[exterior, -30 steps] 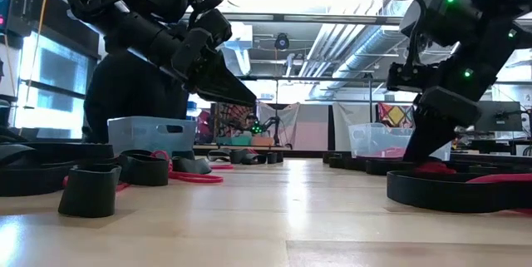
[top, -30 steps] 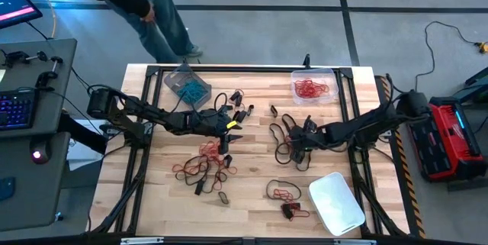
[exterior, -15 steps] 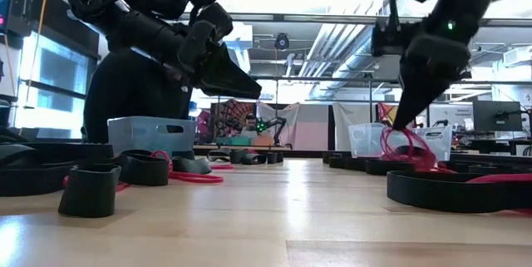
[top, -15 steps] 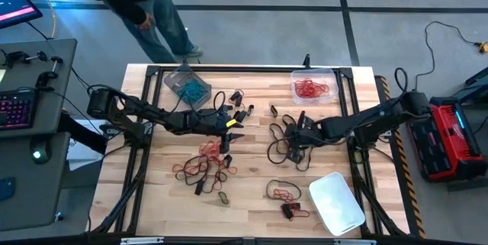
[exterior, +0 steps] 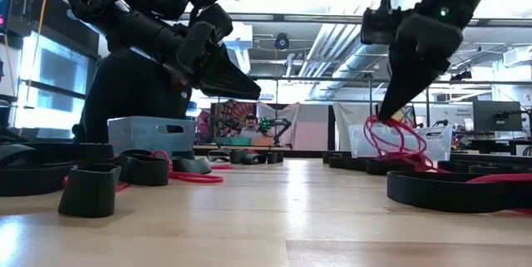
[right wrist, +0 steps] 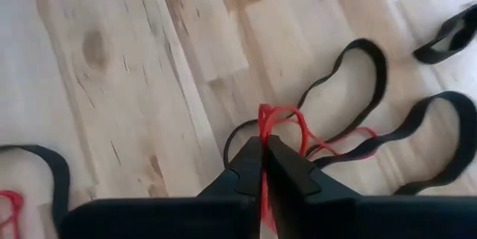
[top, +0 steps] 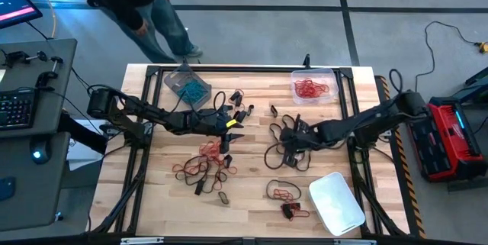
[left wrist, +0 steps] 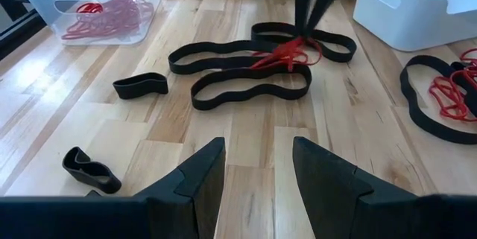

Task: Sort rubber bands into baskets
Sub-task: Put the red rubber band into the transparent bin

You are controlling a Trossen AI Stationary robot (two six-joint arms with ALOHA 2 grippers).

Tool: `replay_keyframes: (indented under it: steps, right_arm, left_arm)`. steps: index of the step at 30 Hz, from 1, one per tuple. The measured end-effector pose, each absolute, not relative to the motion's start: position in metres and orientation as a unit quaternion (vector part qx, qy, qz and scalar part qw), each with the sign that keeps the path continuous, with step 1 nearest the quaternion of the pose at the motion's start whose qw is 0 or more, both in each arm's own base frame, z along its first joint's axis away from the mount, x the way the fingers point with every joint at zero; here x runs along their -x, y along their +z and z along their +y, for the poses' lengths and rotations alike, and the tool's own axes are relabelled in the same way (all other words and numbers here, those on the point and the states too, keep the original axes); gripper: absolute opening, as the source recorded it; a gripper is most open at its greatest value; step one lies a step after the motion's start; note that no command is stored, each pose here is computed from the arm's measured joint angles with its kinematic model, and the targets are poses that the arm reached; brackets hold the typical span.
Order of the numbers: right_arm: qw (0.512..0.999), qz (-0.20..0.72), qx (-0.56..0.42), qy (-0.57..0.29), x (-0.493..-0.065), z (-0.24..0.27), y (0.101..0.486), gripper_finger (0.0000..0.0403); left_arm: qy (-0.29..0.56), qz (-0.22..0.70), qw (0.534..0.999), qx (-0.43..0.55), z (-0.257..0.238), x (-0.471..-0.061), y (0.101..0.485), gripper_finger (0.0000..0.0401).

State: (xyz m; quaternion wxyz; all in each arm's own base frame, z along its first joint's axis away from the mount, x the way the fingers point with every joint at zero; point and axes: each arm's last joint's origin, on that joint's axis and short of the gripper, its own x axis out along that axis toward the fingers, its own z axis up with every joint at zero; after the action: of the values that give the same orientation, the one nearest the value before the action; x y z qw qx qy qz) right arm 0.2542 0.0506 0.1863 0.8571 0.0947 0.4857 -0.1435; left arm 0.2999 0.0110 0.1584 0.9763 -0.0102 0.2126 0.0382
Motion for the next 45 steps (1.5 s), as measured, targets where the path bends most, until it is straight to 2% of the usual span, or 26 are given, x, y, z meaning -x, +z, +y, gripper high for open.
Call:
replay_keyframes:
  steps: [3, 10, 14, 27, 41, 45]
  right_arm:
    - [0.849, 0.503, -0.078, -0.14, -0.258, 0.053, 0.175, 0.0037]
    - [0.841, 0.517, -0.072, -0.143, -0.259, 0.053, 0.168, 0.0132]
    - [0.839, 0.522, -0.073, -0.138, -0.258, 0.054, 0.168, 0.0159]
    - [0.837, 0.532, -0.018, -0.123, -0.263, 0.054, 0.157, 0.0138]
    - [0.834, 0.534, -0.024, -0.135, -0.263, 0.053, 0.157, 0.0136]
    - [0.83, 0.542, -0.014, -0.131, -0.261, 0.052, 0.156, 0.0115]
  left_arm:
    - [0.038, 0.213, 0.976, 0.011, 0.011, -0.3, 0.158, 0.0152]
    - [0.039, 0.213, 0.976, 0.015, 0.011, -0.3, 0.158, 0.0152]
    - [0.039, 0.214, 0.976, 0.015, 0.011, -0.3, 0.158, 0.0152]
    - [0.039, 0.216, 0.975, 0.015, 0.011, -0.3, 0.158, 0.0152]
    - [0.04, 0.216, 0.975, 0.019, 0.011, -0.299, 0.158, 0.0152]
    - [0.043, 0.216, 0.975, 0.019, 0.013, -0.299, 0.158, 0.0152]
